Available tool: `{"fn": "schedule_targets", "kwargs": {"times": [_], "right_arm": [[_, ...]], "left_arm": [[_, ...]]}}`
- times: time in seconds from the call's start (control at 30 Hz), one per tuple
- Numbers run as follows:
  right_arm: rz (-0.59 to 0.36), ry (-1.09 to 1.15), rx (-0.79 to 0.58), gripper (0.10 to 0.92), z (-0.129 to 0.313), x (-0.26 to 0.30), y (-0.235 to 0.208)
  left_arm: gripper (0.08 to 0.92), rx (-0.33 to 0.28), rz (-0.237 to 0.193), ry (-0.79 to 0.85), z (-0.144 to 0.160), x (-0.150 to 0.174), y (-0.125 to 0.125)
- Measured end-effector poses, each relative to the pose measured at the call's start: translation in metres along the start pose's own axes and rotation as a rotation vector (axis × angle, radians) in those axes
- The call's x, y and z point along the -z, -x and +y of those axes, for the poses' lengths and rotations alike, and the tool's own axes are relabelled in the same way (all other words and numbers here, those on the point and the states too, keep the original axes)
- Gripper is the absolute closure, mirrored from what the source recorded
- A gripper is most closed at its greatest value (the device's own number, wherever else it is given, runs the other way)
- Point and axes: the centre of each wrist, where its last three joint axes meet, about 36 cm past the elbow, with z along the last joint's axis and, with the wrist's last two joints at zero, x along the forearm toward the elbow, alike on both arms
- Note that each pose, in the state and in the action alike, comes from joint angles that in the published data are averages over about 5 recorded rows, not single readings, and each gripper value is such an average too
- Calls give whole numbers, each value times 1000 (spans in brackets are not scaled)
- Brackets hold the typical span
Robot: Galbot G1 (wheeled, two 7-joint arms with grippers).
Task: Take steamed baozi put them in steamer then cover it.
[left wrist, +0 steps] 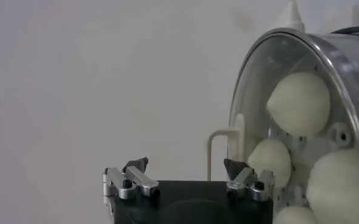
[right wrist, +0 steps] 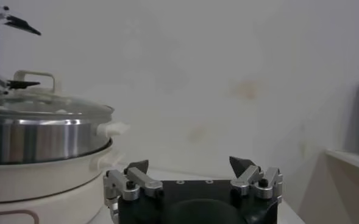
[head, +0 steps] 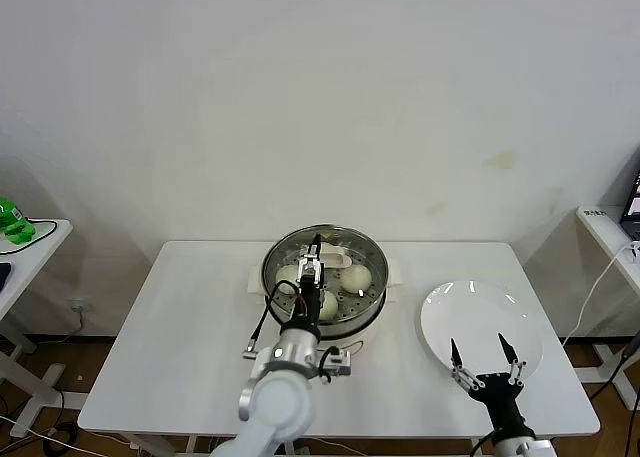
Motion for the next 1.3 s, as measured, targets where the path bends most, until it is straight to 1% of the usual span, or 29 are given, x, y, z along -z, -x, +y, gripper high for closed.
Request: {"fn": "schedule_targets", "kwargs": {"times": [0.17,0.33,0.5,0.6,0.7,0.8,0.9,1.07,1.3], "right_arm": [[-5,-5,-1,199,-3,2,-1],[-9,-9,3,200,-6,4,-2],[-8,-13,17,200,-6,5,-1],[-8,-17,27,200,-6,6,0],[-5,-18,37,200,-6,7,0],[3,-16,46,199,-6,8,-2],[13,-17,55,200,-8,9,-3],[42,-22,73,199,-12,13,-7],[90,-9,93,200,-12,14,-16]], "left_arm": [[177,49,-8,-93,24,-17,-28],[177,76,-8,-271,44,-44,-55],[177,74,-20,-510,41,-83,-74],[177,72,-13,-671,32,-105,-86],[177,66,14,-833,20,-124,-100],[177,54,56,-980,7,-137,-117],[177,45,103,-1091,-4,-145,-136],[177,36,179,-1202,-25,-150,-164],[177,14,268,-1279,-52,-152,-197]]}}
